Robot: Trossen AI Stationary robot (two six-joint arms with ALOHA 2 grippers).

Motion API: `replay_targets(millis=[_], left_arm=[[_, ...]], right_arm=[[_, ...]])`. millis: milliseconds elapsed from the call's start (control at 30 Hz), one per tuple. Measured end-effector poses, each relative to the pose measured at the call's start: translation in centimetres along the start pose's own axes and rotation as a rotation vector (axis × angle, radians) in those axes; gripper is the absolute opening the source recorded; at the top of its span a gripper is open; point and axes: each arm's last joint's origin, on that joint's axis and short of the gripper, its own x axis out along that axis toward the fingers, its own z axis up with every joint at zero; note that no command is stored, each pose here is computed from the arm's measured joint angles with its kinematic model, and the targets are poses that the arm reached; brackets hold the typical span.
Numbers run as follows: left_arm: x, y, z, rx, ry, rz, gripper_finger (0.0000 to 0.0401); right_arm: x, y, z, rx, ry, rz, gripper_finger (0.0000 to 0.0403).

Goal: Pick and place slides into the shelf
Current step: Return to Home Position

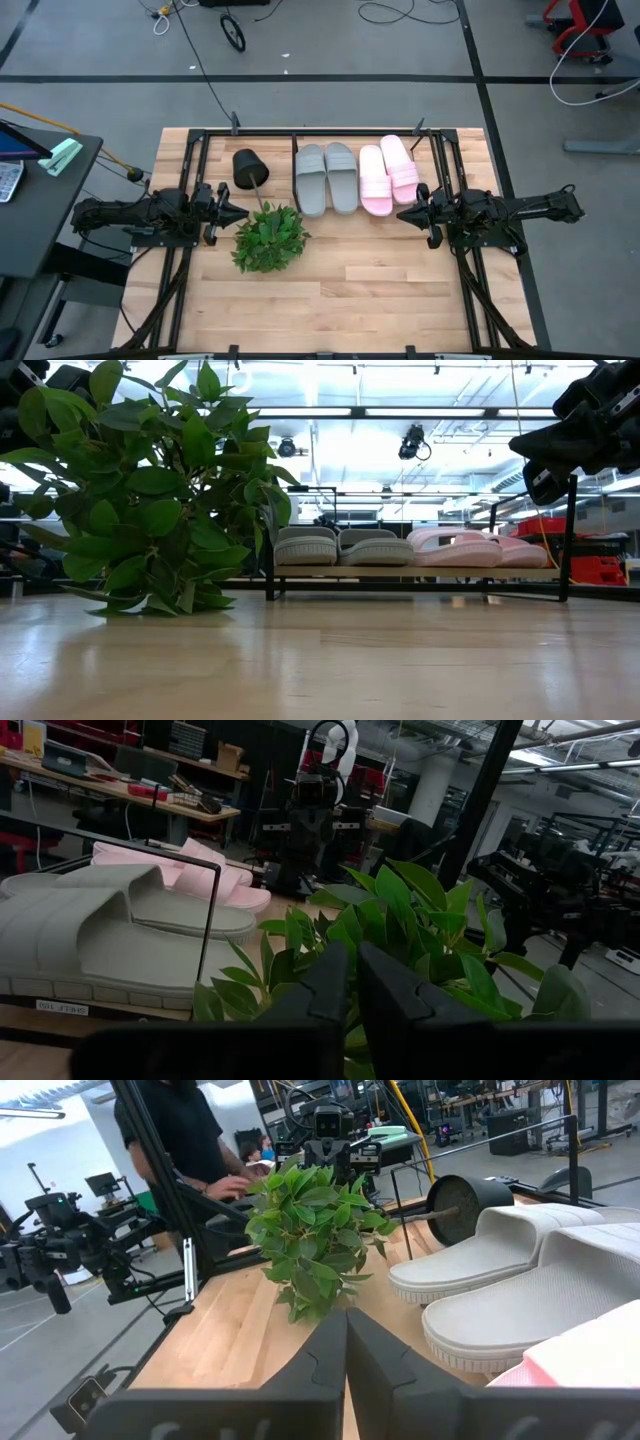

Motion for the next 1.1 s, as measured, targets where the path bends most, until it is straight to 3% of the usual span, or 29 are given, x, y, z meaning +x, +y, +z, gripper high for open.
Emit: replay_targets(millis=[267,733,1100], left_arm=[[0.00,0.00,0.00,0.000,0.000,0.000,0.0040],[0.00,0.00,0.00,0.000,0.000,0.000,0.0023],[0.00,0.00,0.00,0.000,0.000,0.000,0.0039]], right_arm=[[0.00,0.00,0.00,0.000,0.000,0.000,0.0013],[0.00,0.00,0.00,0.000,0.000,0.000,0.0013],[0.00,0.00,0.01,0.000,-0.001,0.000,0.0013]])
